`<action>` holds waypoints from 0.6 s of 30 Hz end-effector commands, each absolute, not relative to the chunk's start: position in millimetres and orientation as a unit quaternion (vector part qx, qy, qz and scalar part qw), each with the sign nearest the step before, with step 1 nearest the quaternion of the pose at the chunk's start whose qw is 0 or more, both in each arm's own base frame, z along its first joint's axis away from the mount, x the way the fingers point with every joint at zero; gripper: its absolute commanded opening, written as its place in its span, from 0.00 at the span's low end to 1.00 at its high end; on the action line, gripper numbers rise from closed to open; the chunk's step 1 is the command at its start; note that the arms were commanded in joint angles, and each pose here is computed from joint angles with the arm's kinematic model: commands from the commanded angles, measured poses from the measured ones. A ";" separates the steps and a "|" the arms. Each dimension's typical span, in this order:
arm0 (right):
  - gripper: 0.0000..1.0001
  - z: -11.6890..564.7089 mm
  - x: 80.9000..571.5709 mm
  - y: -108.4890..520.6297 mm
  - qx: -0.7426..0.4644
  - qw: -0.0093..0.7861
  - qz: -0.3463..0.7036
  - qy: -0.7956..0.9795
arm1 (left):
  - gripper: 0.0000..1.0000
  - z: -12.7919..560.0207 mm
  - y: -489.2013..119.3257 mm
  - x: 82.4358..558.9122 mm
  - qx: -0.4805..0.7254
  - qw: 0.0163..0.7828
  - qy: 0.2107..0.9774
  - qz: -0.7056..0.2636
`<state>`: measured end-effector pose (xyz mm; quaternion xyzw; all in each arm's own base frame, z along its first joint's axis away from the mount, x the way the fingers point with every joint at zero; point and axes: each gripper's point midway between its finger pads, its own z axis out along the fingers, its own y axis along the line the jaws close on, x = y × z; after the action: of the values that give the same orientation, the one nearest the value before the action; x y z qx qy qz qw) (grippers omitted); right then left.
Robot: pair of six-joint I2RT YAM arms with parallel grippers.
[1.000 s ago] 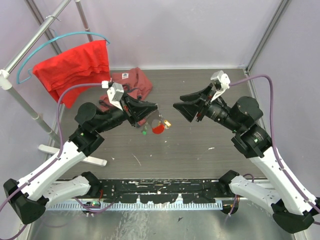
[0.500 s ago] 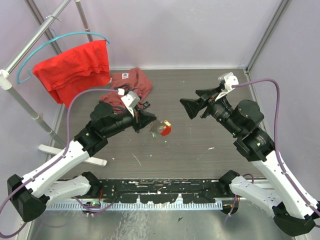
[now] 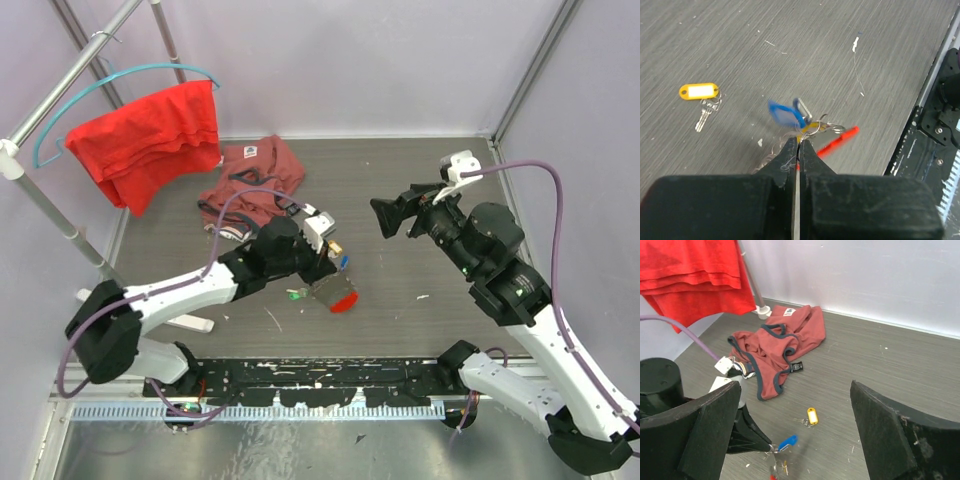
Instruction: Put the keys on the keyring
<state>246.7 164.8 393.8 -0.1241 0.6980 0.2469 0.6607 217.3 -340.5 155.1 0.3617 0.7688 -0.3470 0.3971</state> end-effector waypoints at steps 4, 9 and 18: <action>1.00 405.9 247.4 137.3 -0.068 0.696 0.215 0.682 | 0.24 153.5 -381.9 230.6 0.353 0.397 0.748 -0.399; 1.00 393.8 252.9 128.2 -0.066 0.692 0.179 0.696 | 0.37 148.8 -389.6 230.0 0.355 0.379 0.750 -0.408; 1.00 369.1 264.2 121.9 -0.063 0.665 0.132 0.732 | 0.77 190.6 -335.0 263.2 0.298 0.439 0.773 -0.347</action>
<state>259.9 125.5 362.3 -0.0654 0.7362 0.1467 0.6574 235.1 -362.0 144.5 0.3425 0.7781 -0.3639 0.3807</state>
